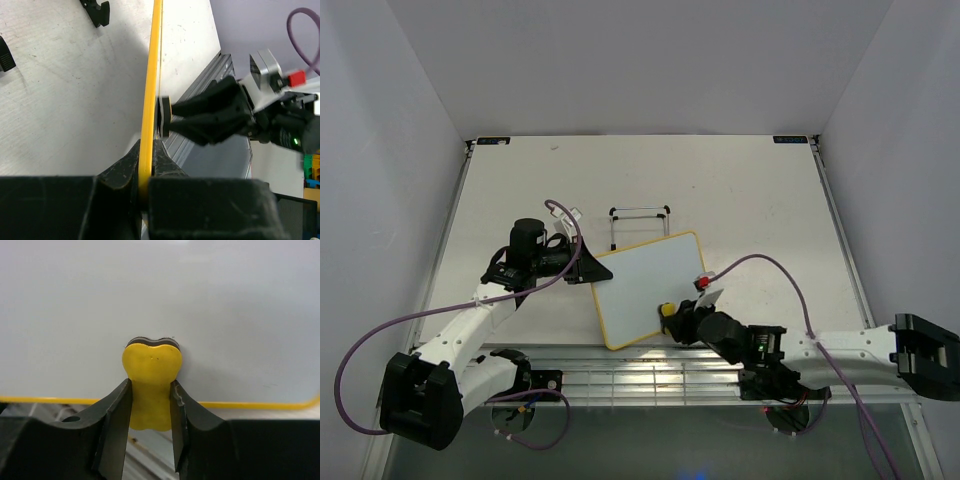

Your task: Erase the whiteboard

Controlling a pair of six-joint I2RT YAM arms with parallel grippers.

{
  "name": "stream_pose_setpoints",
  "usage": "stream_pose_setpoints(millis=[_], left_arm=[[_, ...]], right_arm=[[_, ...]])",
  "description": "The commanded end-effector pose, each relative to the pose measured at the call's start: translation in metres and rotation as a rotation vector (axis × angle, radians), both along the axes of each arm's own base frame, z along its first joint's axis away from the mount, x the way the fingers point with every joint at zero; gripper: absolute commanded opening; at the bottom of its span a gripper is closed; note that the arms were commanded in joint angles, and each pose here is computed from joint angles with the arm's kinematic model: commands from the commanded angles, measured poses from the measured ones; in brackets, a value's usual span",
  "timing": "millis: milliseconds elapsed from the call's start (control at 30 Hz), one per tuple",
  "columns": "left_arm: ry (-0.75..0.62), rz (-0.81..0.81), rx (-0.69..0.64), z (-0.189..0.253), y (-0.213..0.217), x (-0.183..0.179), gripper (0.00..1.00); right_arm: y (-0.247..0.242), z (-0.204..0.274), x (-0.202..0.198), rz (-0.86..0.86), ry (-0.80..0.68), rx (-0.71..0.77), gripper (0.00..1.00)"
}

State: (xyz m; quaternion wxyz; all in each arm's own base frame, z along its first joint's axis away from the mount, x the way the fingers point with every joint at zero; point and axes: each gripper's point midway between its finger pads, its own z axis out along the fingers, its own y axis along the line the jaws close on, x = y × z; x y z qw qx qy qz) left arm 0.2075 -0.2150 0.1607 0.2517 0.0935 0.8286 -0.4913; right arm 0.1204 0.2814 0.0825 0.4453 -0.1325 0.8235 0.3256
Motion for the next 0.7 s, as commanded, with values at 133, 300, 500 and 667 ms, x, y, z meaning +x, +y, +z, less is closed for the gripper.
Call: stream_pose_setpoints(millis=[133, 300, 500, 667], left_arm=[[0.069, 0.004, 0.059, -0.016, 0.003, -0.009, 0.00], [0.069, 0.001, 0.059, -0.016, 0.003, -0.010, 0.00], [0.063, -0.006, 0.056, -0.015, 0.001, -0.012, 0.00], [0.062, -0.009, 0.055, -0.015, 0.001, -0.012, 0.00]], right_arm=[[-0.100, -0.044, 0.047, -0.271, 0.041, -0.095, 0.11], [-0.111, -0.056, 0.060, -0.266, 0.137, -0.119, 0.12], [-0.084, -0.050, 0.056, -0.122, 0.180, -0.099, 0.12], [-0.047, -0.019, 0.041, 0.045, 0.138, 0.082, 0.12]])
